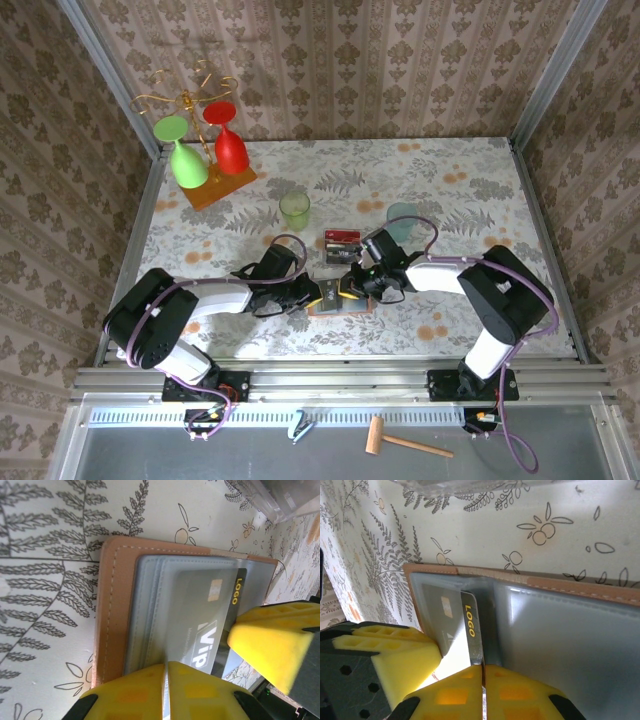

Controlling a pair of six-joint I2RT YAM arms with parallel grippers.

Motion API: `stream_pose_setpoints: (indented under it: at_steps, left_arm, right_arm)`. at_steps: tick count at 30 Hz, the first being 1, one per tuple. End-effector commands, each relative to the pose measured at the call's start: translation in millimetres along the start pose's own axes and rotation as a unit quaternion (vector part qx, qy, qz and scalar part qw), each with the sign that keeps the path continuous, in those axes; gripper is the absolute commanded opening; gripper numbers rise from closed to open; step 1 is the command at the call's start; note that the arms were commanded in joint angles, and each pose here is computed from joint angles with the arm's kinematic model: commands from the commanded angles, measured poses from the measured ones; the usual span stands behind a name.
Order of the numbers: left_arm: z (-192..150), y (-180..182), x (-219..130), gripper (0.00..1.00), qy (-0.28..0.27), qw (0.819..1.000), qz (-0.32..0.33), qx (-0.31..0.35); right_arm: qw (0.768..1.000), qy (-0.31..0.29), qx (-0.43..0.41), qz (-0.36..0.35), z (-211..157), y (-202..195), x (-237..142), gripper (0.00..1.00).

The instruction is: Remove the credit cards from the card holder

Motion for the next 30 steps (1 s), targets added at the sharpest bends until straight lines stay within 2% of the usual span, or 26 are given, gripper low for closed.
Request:
stream_pose_setpoints:
  at_steps: [1, 15, 30]
  left_arm:
    - [-3.9, 21.2, 2.5, 0.12, 0.006, 0.999, 0.042, -0.012]
    - [-4.2, 20.6, 1.9, 0.12, 0.005, 0.999, 0.038, -0.011]
    - [-4.5, 20.5, 3.4, 0.12, 0.006, 0.999, 0.033, -0.011]
  right_arm:
    - [1.000, -0.005, -0.004, -0.021, -2.7, -9.8, -11.7, 0.07]
    - [0.997, -0.028, -0.029, -0.063, 0.5, -12.7, -44.2, 0.06]
    - [0.996, -0.044, -0.037, -0.072, 4.5, -8.4, -53.1, 0.06]
Point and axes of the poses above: each hand's point on the last joint's axis, 136 mm out from that joint toward the fingers, its own x axis out along the fingers, its own y axis along the line the jaws close on, z = x × y, the point moved 2 cm from there along -x, back along the fingers, and after that the axes turned 3 degrees about -x, right-handed, at the moved point
